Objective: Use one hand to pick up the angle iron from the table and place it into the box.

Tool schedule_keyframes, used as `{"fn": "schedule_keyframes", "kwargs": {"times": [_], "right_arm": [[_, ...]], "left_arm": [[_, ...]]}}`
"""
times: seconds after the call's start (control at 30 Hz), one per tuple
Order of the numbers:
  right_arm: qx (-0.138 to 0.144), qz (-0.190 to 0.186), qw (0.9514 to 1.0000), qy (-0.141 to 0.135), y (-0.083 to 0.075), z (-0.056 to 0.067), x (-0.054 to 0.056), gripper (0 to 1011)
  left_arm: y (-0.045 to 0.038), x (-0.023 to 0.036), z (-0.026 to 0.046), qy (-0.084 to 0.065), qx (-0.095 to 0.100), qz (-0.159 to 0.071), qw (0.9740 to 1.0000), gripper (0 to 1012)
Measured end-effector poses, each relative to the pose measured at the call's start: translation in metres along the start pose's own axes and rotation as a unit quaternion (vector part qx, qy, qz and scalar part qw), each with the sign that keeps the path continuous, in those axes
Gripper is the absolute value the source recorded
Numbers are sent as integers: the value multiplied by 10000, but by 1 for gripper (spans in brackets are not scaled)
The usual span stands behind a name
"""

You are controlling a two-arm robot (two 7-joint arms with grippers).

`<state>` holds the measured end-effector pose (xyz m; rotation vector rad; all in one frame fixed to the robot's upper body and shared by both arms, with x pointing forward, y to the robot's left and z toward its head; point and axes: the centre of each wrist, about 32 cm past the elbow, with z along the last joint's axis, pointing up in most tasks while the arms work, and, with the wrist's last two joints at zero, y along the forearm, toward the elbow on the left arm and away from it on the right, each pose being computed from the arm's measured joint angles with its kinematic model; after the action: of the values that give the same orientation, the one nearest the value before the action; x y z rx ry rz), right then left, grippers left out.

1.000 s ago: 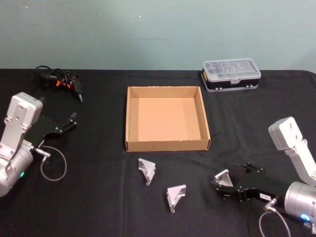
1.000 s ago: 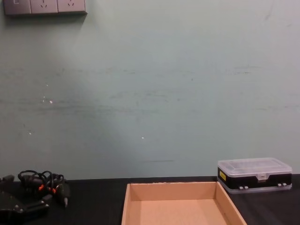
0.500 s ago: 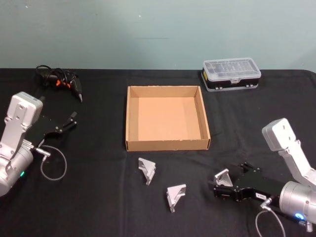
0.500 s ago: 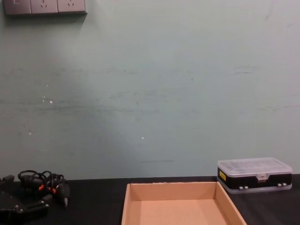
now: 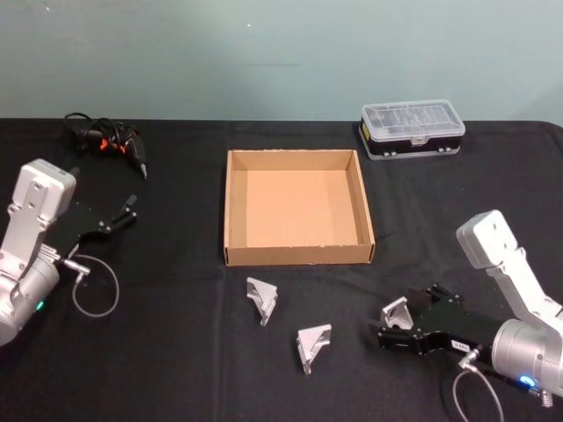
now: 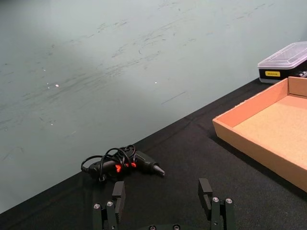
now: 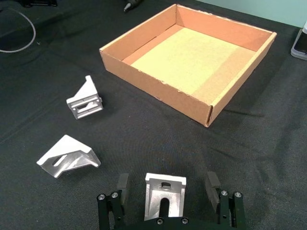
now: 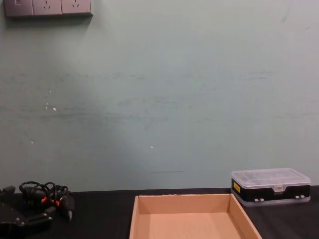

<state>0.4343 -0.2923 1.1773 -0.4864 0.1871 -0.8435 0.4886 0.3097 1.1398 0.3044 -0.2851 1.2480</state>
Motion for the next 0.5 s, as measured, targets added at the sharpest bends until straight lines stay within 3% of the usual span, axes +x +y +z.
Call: {"fn": "schedule_keyframes", "kwargs": {"times": [0.23,0.5], "right_arm": [[-37,-24,10000,-74,18,-14,-6,966],[-50,-90,9998,-169,16,-33,-19,735]], "left_arm": [[0,0,0,0,0,0,10000,1000],[0,0,0,0,0,0,10000,1000]]}}
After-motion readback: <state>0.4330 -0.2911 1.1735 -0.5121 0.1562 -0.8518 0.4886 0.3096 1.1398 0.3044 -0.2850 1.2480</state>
